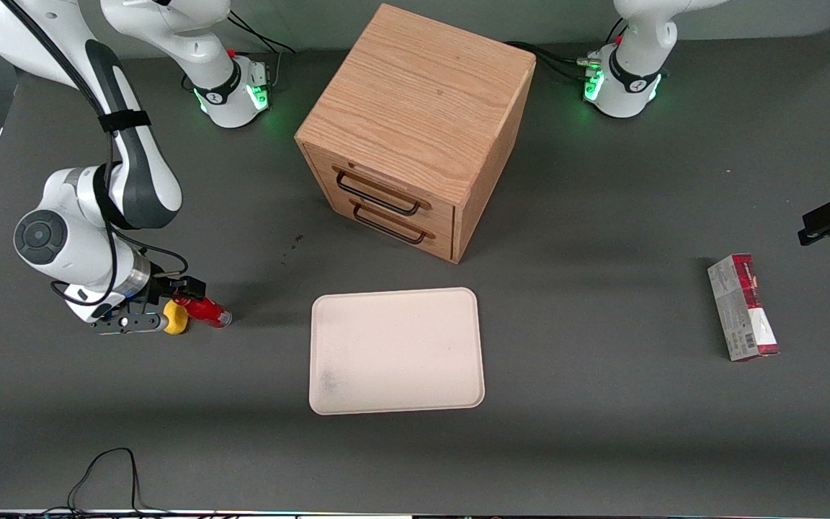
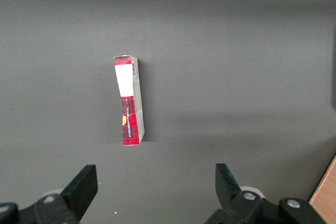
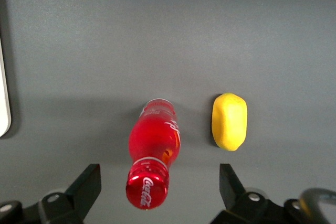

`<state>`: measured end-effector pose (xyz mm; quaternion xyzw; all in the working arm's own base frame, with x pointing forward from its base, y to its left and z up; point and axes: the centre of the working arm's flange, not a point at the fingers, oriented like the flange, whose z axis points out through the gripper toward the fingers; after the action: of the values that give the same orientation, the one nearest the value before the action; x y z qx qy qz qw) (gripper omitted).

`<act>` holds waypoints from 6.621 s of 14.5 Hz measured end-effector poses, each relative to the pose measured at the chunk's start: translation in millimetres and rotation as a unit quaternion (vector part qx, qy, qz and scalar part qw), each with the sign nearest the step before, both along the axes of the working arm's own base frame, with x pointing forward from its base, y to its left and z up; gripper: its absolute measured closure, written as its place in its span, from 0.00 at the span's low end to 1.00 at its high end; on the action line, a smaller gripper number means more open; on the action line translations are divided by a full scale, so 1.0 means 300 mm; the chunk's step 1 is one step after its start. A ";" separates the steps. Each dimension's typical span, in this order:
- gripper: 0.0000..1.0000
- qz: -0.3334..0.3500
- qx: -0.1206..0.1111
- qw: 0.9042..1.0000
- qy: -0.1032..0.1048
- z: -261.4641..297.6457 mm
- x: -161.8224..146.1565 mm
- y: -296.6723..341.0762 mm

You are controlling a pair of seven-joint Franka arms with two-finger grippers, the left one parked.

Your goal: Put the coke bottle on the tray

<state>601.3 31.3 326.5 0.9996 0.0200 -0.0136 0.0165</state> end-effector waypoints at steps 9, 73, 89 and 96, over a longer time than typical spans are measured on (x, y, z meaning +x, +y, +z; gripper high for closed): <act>0.51 0.001 0.000 1.000 -0.006 0.003 0.006 0.003; 0.69 -0.296 0.025 0.955 -0.008 0.025 0.400 0.873; 0.00 -0.296 0.024 0.955 -0.012 0.088 0.407 0.851; 0.00 -0.184 0.004 0.982 0.051 0.463 0.306 0.563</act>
<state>693.0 200.2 465.5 0.9843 -0.1630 -0.0678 0.0083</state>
